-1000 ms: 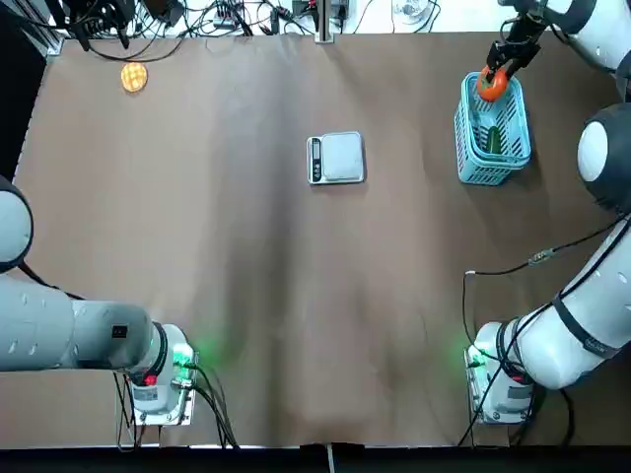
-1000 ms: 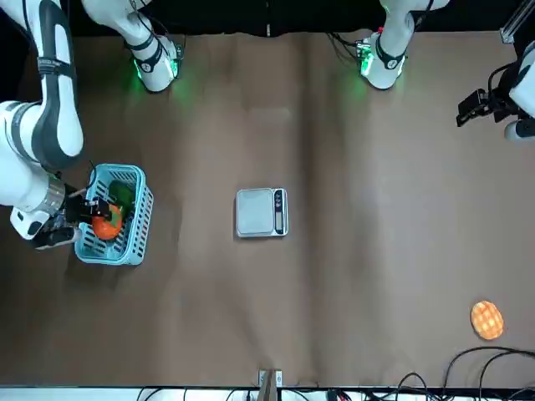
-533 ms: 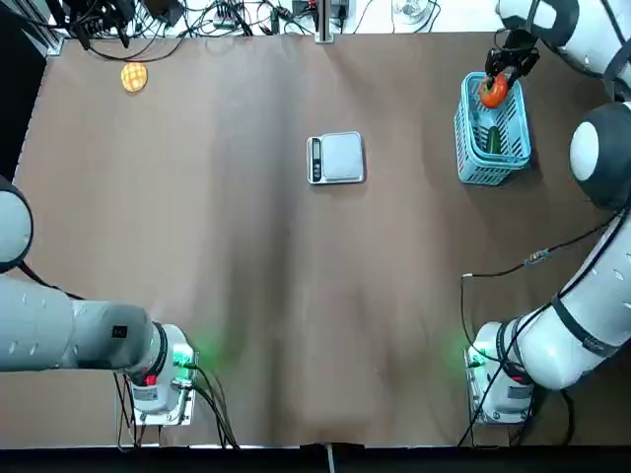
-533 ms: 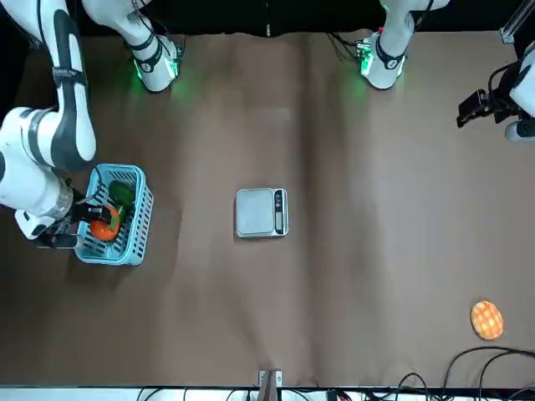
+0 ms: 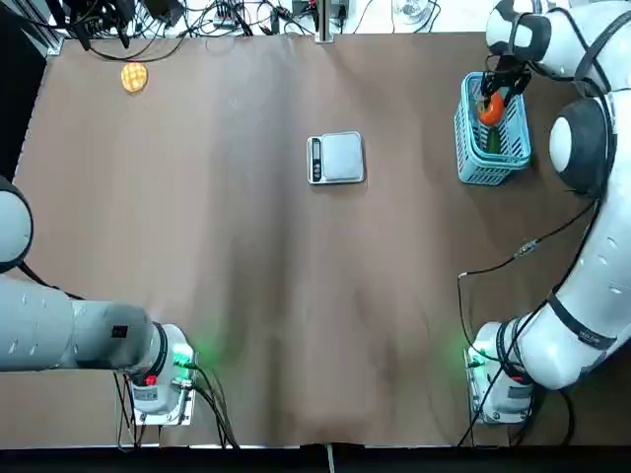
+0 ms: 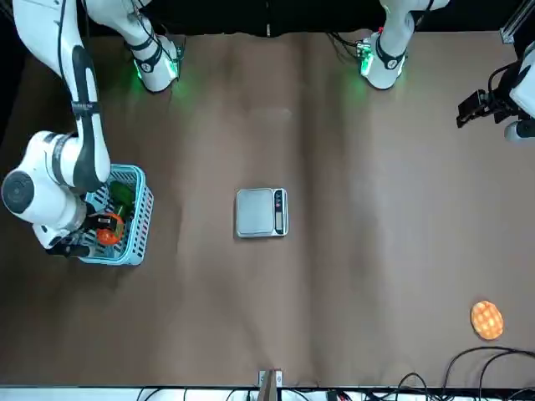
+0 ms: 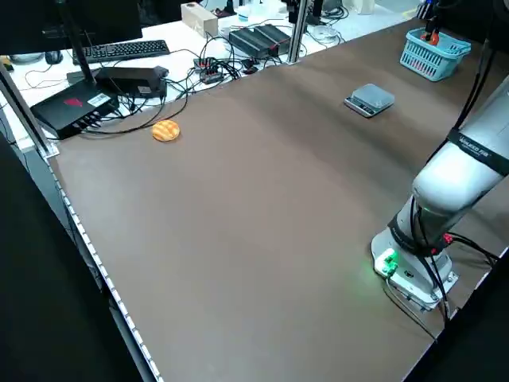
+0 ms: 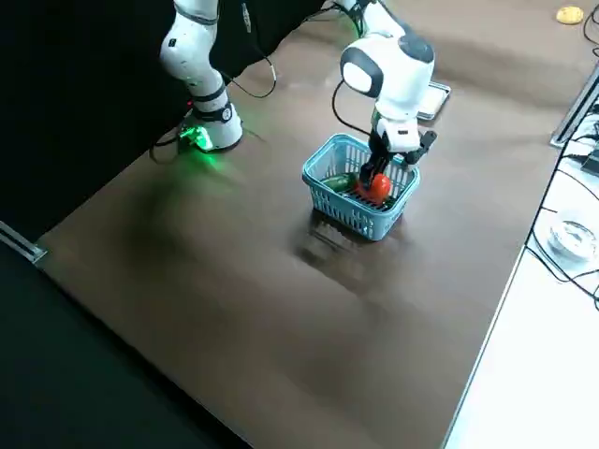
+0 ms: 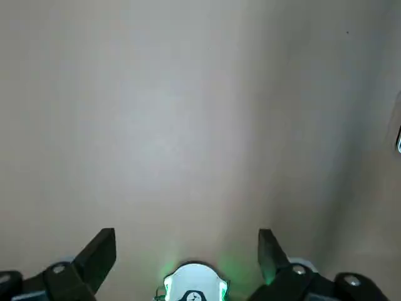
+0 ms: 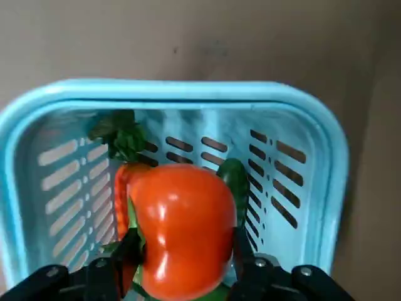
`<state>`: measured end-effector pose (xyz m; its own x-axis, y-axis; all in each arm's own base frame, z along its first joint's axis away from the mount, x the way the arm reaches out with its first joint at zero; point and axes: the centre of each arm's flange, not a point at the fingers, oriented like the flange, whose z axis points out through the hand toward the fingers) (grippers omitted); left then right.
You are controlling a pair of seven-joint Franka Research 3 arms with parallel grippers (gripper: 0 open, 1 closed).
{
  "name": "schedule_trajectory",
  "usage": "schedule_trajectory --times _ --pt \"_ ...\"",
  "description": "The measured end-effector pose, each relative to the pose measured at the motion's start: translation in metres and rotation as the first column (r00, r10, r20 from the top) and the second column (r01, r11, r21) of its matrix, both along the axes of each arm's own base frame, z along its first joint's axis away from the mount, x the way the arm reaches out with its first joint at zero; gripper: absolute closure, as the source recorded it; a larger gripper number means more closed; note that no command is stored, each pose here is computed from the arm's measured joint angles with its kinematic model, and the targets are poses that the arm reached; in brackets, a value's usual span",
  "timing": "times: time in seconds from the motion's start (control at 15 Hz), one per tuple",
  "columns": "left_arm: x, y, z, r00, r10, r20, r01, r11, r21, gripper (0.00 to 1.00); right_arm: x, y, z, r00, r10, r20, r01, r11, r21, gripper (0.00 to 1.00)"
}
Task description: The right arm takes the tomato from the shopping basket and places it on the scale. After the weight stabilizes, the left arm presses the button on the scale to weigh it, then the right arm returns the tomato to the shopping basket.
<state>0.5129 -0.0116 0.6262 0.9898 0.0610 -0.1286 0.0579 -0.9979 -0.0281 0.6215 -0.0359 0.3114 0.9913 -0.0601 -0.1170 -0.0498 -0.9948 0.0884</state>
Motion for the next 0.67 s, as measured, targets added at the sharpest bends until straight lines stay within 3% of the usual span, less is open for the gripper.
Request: schedule_trajectory --times 0.67 --pt "0.0 0.0 0.0 1.0 0.0 0.0 0.0 1.0 0.0 0.0 -0.001 -0.002 -0.03 0.999 -0.009 -0.043 0.007 1.0 -0.026 0.36"
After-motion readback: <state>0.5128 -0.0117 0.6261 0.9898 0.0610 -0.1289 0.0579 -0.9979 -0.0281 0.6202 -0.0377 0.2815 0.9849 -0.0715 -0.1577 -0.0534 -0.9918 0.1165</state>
